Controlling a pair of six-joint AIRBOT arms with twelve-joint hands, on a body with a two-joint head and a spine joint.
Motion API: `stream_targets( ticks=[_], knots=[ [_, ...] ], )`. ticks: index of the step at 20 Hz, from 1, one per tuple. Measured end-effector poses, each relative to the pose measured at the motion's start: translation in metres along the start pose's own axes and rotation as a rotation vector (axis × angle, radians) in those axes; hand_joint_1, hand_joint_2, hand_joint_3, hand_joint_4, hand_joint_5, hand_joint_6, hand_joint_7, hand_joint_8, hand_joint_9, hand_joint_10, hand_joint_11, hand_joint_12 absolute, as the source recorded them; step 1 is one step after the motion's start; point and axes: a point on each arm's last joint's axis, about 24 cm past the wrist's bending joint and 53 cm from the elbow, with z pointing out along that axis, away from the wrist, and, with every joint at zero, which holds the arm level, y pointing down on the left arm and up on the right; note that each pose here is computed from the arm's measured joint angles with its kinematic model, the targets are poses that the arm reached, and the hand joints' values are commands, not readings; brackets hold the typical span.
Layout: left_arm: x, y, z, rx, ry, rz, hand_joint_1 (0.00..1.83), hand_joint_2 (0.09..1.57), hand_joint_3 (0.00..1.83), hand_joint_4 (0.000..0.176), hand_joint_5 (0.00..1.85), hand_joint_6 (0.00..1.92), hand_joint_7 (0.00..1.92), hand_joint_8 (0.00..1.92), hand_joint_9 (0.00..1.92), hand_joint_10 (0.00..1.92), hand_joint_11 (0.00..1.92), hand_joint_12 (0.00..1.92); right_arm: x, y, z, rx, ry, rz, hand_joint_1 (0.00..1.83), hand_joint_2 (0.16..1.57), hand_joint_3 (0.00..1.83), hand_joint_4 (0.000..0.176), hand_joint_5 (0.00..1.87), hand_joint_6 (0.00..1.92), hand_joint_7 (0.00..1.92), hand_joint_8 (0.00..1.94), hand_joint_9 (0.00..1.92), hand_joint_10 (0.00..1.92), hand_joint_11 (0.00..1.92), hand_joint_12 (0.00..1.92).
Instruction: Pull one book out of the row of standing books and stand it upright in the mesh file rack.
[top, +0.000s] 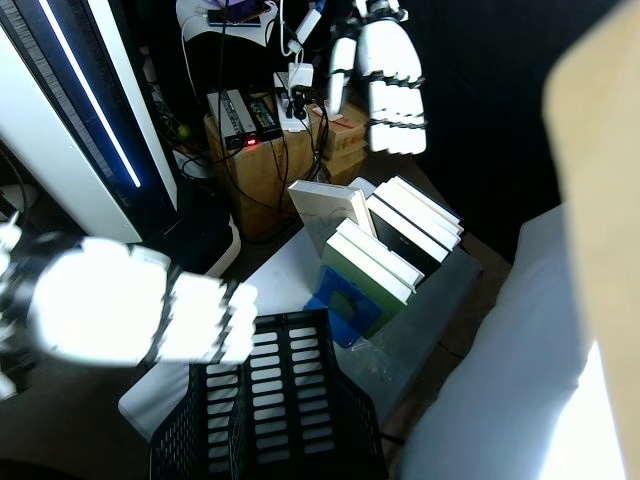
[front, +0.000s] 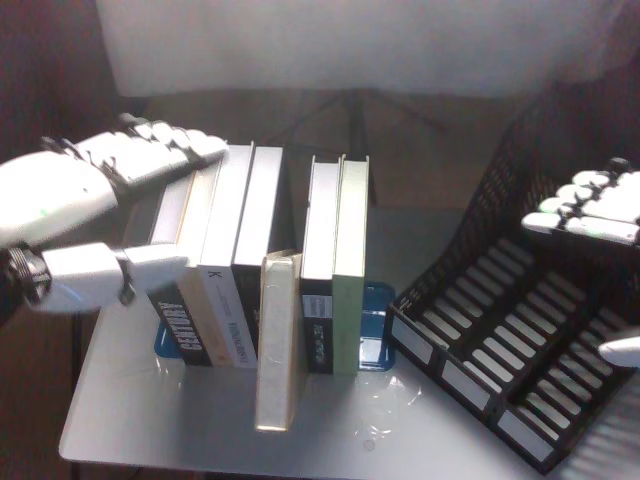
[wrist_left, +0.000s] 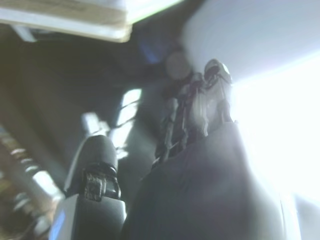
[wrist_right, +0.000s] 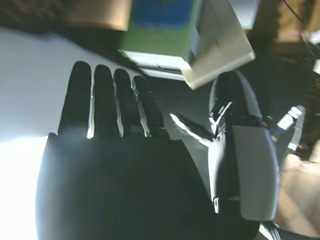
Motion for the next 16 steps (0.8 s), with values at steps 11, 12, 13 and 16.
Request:
stream_targets(
  ticks=[11,12,13,16],
  knots=[
    [-0.050,0.085,-0.034,-0.234,-0.216,-0.106,0.56,1.32,0.00,0.001,0.02,0.00,0.00,0.00,0.00,0.00,0.00,0.00,0.002,0.100,0.072,-0.280,0.132,-0.238,0.62,1.06,0.00,0.000,0.00,0.00,0.00,0.00,0.00,0.00,0.00,0.00],
    [-0.051,0.091,-0.038,-0.254,-0.226,-0.113,0.58,1.32,0.00,0.000,0.03,0.01,0.00,0.00,0.00,0.00,0.01,0.01,0.005,0.108,0.079,-0.299,0.150,-0.269,0.61,1.07,0.00,0.000,0.00,0.00,0.00,0.00,0.00,0.00,0.00,0.00],
    [-0.052,0.097,-0.044,-0.272,-0.236,-0.120,0.63,1.31,0.00,0.000,0.04,0.01,0.00,0.00,0.00,0.00,0.00,0.00,0.012,0.118,0.086,-0.325,0.173,-0.312,0.61,1.05,0.00,0.000,0.00,0.00,0.00,0.00,0.00,0.00,0.00,0.00],
    [-0.057,0.106,-0.050,-0.299,-0.258,-0.127,0.67,1.31,0.00,0.001,0.04,0.01,0.00,0.00,0.00,0.00,0.00,0.00,0.024,0.135,0.095,-0.373,0.203,-0.345,0.60,1.05,0.00,0.000,0.00,0.00,0.00,0.00,0.00,0.00,0.00,0.00]
  ],
)
